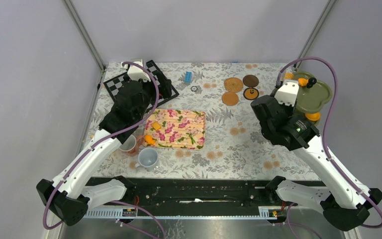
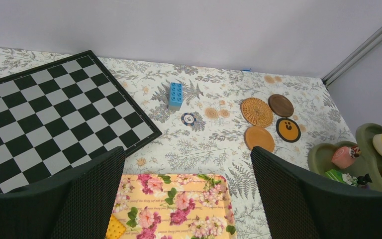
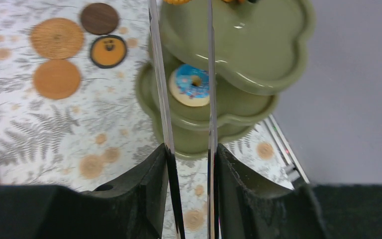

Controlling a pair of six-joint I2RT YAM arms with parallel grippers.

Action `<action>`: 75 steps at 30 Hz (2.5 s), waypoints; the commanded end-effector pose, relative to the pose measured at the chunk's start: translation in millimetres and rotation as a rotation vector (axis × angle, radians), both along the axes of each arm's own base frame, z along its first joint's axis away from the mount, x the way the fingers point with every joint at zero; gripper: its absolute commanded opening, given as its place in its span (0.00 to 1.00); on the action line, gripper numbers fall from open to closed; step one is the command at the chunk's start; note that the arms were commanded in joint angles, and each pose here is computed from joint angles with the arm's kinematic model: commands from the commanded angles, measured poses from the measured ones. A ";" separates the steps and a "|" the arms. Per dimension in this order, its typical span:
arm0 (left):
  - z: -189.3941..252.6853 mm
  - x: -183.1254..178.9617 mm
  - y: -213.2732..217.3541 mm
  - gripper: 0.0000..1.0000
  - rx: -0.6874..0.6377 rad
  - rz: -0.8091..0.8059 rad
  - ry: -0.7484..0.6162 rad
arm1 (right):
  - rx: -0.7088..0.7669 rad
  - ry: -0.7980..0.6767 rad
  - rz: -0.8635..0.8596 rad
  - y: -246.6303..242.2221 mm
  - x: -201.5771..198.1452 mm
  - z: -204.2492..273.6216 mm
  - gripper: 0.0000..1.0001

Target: Serve the afternoon tea

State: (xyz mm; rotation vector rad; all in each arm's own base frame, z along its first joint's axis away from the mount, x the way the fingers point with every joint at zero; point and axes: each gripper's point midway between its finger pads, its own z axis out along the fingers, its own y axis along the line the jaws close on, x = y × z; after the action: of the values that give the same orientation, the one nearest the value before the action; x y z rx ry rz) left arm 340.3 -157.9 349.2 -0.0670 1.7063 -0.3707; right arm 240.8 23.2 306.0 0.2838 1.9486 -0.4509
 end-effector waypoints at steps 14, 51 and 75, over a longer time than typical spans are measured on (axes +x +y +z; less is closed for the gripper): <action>11.9 -3.6 -3.2 0.99 -0.019 -0.017 -0.035 | 0.037 0.071 -0.143 -37.7 -1.7 -32.7 0.32; 12.4 -2.6 16.5 0.99 -0.005 0.079 -0.056 | 0.438 0.231 1.202 249.8 15.4 -83.0 0.59; 13.7 -3.1 18.9 0.99 -0.012 0.087 -0.062 | -0.035 0.494 1.147 374.7 9.0 -220.0 0.56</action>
State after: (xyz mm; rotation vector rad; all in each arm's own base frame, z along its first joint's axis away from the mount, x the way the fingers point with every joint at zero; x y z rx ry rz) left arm 337.1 -140.1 346.8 -0.1254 1.6886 -0.2950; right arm 234.5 387.9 75.2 -1.0799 2.2351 0.2871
